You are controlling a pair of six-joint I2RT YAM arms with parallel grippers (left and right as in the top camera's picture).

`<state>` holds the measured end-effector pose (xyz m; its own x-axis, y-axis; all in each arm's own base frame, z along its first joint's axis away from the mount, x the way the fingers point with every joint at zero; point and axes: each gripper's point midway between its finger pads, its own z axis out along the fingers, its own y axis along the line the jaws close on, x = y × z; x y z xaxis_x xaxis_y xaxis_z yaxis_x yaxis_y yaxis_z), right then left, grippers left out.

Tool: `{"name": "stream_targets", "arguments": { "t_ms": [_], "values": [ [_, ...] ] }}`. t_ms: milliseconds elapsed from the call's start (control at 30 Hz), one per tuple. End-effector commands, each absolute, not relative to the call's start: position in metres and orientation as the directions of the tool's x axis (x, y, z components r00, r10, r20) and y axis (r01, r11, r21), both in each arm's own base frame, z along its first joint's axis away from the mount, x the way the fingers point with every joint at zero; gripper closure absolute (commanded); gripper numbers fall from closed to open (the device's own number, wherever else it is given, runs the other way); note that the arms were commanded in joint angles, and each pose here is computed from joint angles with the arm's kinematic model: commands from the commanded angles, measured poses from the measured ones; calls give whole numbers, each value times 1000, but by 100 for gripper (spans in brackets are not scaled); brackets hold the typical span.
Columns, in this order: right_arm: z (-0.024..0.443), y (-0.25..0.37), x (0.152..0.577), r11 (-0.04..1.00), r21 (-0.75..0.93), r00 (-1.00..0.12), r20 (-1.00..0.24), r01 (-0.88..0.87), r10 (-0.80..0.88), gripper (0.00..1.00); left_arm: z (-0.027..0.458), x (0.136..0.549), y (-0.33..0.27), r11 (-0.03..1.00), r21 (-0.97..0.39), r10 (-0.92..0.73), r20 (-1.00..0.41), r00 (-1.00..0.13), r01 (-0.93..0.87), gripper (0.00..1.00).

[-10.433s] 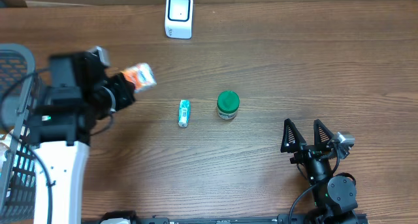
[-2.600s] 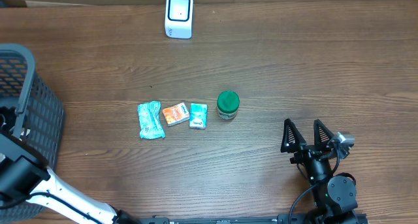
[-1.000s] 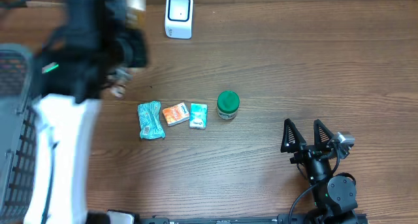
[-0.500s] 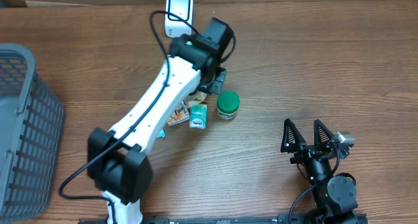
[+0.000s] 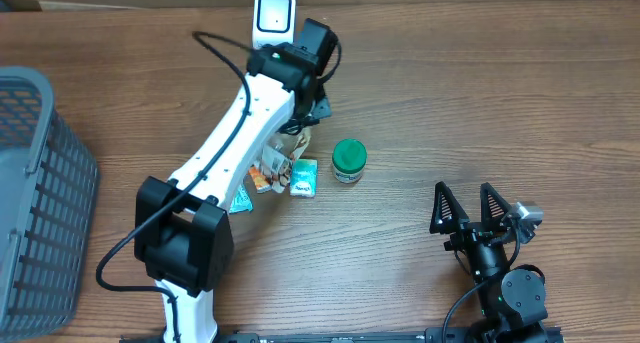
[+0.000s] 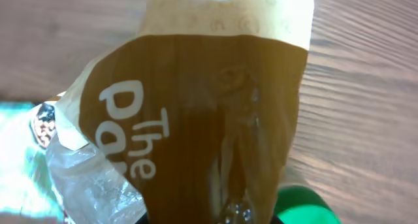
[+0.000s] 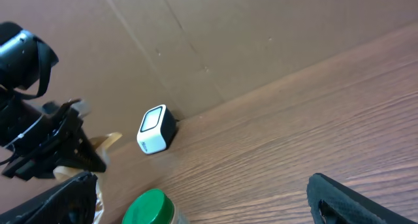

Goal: Scan the item barcode
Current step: 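Carry the bread bag to the table center and release it, left gripper, then retract the left gripper up to the upper-left corner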

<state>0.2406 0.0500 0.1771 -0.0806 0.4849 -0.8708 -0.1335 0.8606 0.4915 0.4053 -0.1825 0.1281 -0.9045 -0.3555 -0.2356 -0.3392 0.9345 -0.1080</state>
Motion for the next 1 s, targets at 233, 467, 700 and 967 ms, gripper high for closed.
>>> {"name": "stream_targets", "arguments": {
  "t_ms": [233,467,700,967],
  "values": [
    [175,52,240,859,492,-82,-871,-141,485,0,111,372,-153,578,-21,-808,-156,-568,-816,78],
    [175,52,240,859,492,-82,-871,-141,485,0,115,392,-150,704,-44,-699,-223,-680,-709,1],
    [175,52,240,859,492,-82,-871,-141,485,0,179,421,-129,882,-103,-470,-260,-843,-460,0],
    [175,52,240,859,492,-82,-871,-141,485,0,207,417,-31,929,-69,-369,-238,-899,-363,0]
  ]
}}
